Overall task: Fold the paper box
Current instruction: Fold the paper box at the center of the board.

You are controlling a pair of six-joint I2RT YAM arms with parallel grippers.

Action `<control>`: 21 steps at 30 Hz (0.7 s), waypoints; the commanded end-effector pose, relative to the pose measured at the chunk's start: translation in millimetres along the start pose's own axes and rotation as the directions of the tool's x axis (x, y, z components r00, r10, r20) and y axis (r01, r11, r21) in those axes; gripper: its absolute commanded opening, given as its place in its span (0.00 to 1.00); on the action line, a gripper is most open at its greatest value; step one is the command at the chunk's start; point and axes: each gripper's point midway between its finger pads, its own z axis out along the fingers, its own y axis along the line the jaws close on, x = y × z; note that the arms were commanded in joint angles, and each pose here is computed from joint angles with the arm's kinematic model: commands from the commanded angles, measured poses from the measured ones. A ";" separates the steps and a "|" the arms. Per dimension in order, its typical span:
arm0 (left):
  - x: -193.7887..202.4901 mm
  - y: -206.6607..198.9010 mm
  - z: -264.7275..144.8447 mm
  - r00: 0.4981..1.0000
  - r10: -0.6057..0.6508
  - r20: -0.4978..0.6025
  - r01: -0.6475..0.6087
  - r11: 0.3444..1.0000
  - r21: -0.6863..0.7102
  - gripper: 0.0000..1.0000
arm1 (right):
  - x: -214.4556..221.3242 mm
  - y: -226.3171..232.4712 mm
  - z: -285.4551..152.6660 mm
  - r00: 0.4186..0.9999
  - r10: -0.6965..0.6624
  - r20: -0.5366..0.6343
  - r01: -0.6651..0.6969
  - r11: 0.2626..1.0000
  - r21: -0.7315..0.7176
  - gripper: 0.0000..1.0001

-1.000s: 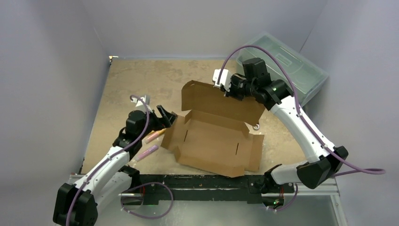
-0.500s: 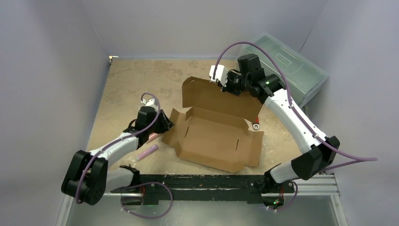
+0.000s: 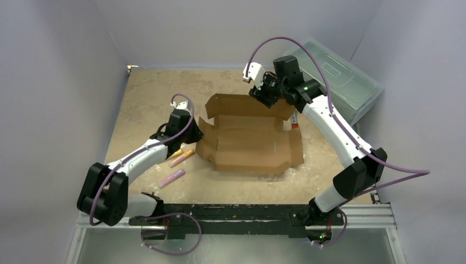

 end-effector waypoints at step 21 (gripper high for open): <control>-20.4 -15.2 20.2 0.988 0.129 -0.083 -0.137 0.984 -0.110 0.01 | 43.6 232.9 -26.3 0.882 -0.270 0.387 0.438 0.773 -0.459 0.87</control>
